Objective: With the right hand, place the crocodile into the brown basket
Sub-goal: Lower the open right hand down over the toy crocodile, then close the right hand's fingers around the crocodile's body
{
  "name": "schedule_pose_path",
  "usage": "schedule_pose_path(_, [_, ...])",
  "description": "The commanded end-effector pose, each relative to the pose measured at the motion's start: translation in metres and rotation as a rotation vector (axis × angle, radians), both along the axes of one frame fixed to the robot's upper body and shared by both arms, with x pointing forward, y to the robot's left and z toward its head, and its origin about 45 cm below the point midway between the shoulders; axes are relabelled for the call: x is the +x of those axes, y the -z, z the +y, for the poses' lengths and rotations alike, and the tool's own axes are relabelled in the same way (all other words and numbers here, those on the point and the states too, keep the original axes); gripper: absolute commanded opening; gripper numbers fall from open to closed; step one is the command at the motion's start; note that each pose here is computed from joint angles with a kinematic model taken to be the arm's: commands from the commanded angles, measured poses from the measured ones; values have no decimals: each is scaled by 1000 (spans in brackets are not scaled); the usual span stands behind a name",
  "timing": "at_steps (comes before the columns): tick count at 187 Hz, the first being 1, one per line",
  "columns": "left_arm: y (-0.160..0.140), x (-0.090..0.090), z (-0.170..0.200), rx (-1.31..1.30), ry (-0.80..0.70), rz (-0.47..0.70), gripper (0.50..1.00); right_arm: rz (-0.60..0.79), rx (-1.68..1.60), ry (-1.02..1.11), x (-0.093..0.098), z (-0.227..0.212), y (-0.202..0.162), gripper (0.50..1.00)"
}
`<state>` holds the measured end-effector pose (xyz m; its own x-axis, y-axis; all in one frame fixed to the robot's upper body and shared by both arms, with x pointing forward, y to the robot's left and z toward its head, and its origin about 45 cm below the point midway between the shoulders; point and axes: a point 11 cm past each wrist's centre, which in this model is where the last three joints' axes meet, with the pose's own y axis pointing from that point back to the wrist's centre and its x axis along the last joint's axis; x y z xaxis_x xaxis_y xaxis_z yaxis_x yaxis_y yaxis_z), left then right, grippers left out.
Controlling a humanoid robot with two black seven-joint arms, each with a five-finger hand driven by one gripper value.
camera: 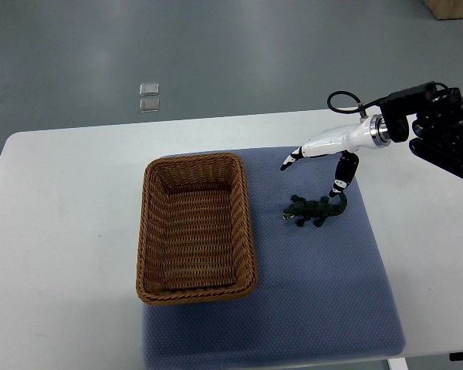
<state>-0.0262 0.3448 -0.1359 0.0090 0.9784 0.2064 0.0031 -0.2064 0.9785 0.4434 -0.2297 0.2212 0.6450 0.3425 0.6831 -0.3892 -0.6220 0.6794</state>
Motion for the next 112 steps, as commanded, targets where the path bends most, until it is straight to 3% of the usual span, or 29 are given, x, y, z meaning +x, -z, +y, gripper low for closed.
schedule_pose_path(1, [0, 0, 0, 1, -1, 0, 1000, 44, 0, -37, -10, 11, 3, 928])
schedule_pose_path(33, [0, 0, 0, 1, 1, 1, 1000, 66, 6, -101, -27, 18, 4, 930])
schedule_pose_path(112, [0, 0, 0, -2, 1, 0, 1000, -49, -42, -170, -32, 8, 23, 928])
